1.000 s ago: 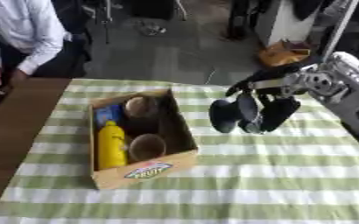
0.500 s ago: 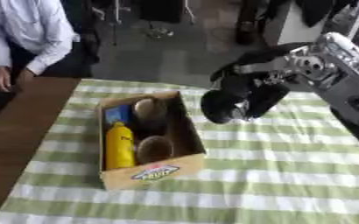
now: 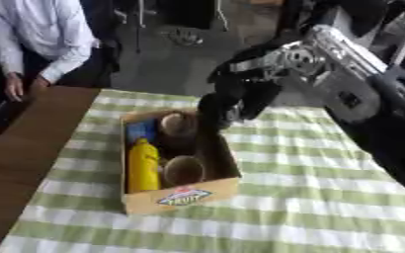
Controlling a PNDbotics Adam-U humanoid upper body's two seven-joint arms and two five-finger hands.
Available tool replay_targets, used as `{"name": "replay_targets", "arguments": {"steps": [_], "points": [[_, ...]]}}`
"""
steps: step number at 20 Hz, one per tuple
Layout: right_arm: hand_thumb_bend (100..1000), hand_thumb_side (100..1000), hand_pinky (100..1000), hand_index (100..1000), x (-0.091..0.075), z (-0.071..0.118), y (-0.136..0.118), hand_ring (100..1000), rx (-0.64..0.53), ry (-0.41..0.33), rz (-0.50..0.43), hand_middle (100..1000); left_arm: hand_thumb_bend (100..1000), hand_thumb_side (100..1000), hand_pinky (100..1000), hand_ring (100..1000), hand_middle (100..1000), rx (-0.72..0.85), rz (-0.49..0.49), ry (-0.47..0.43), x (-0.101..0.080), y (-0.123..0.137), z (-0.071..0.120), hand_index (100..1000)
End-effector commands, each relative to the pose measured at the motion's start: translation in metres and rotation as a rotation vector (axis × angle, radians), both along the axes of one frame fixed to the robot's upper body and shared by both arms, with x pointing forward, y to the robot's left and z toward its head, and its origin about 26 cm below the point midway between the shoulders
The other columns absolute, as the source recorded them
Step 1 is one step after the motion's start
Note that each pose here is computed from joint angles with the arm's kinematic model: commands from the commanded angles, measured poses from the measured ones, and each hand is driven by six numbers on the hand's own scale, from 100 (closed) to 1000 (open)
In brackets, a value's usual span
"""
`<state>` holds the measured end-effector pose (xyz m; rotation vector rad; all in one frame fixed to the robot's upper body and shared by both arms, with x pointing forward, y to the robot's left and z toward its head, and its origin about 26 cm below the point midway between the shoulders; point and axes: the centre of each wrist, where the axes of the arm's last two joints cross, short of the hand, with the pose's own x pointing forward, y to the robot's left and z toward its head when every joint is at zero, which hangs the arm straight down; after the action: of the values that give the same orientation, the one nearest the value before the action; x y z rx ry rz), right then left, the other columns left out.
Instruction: Pick up objects on the table and place them in the box.
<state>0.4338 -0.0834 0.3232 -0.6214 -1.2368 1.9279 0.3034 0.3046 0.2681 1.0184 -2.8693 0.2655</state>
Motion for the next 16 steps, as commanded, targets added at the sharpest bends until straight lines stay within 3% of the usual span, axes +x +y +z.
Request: {"name": "replay_targets", "arguments": {"steps": [1,6,10,12,13,14,15,16], "points": [[100,382,100,462,0.019,0.008,-0.002,354,0.026,0.029,-0.045,392,100,975,900,967,942,0.017,-0.014,-0.027,-0.002,-0.002,0.009,1000],[100,377,100,463,0.041,0.001,-0.006,348,0.065,0.102,-0.081,389,100,974,900,966,941,0.018,-0.025,-0.038,-0.002,-0.004,0.012,1000],[100,387,100,465,0.048,-0.002,-0.007,353,0.071,0.118,-0.103,392,100,974,900,966,941,0.017,-0.034,-0.046,-0.002,-0.005,0.014,1000],[100,432,100,497,0.05,-0.004,-0.008,397,0.073,0.107,-0.111,431,100,974,900,967,942,0.016,-0.035,-0.047,-0.002,-0.006,0.015,1000],[186,483,201,577,0.051,-0.005,-0.008,502,0.075,0.098,-0.111,511,100,974,900,967,941,0.016,-0.036,-0.048,-0.002,-0.006,0.015,1000],[206,491,216,588,0.051,-0.005,-0.008,514,0.078,0.092,-0.104,524,100,974,900,966,941,0.017,-0.036,-0.049,-0.002,-0.005,0.015,1000],[378,564,356,675,0.052,-0.006,-0.008,616,0.079,0.089,-0.096,636,100,973,900,967,941,0.016,-0.036,-0.049,-0.002,-0.005,0.015,1000],[451,602,410,703,0.052,-0.006,-0.007,659,0.081,0.09,-0.075,684,100,973,900,966,941,0.016,-0.036,-0.049,-0.002,-0.005,0.015,1000]]}}
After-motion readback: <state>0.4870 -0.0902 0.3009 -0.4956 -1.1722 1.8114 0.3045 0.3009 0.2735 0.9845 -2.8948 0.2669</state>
